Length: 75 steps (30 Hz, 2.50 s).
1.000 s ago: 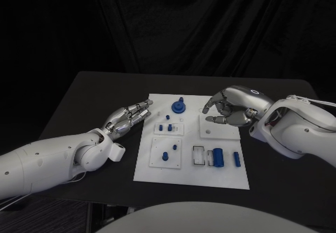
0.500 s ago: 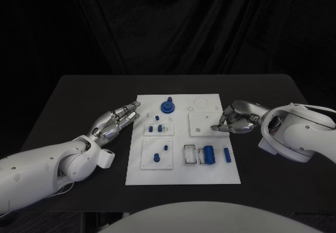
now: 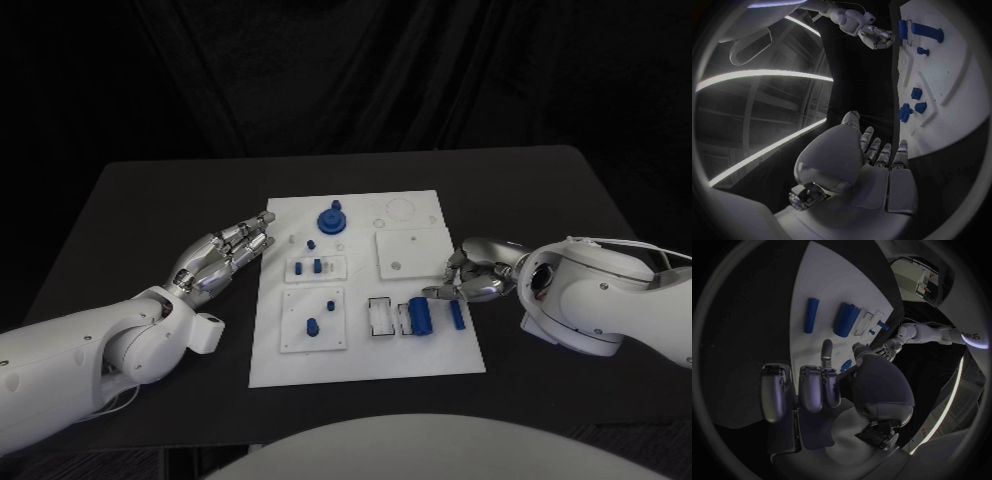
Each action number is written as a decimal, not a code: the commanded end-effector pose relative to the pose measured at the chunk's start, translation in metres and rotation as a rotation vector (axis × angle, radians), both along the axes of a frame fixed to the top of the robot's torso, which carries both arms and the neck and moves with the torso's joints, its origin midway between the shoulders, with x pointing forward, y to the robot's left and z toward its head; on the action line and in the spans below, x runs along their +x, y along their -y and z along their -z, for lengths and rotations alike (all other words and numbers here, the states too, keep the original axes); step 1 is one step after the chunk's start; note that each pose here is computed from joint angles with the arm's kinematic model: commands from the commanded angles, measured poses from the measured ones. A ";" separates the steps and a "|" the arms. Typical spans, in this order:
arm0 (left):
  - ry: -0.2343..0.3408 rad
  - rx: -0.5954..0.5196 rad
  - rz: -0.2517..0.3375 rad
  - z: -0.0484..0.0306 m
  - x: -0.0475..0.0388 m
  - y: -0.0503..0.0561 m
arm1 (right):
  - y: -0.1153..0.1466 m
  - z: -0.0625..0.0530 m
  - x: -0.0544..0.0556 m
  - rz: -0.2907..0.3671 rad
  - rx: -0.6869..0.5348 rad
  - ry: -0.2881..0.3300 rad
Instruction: Assemble the parts on the task board
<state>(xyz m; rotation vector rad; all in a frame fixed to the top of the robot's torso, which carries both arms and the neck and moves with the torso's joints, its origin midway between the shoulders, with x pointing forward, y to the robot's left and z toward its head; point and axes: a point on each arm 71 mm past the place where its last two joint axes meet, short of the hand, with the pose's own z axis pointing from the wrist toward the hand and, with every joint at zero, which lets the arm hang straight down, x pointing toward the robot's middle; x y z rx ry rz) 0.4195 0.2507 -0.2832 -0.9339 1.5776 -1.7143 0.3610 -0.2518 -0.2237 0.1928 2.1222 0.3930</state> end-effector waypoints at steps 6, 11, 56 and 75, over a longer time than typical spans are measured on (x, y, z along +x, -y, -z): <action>0.051 -0.041 -0.005 -0.0062 -0.0003 0.000 | -0.005 0.005 -0.011 -0.013 -0.126 0.064; 0.050 -0.038 -0.007 -0.0062 -0.0006 0.000 | -0.007 0.009 -0.016 -0.027 -0.166 0.071; 0.012 -0.034 0.022 -0.0007 0.0025 0.000 | -0.027 0.050 -0.020 -0.060 -0.186 0.005; 0.002 -0.033 0.029 0.0011 0.0030 0.001 | -0.026 0.043 -0.028 0.074 0.106 -0.033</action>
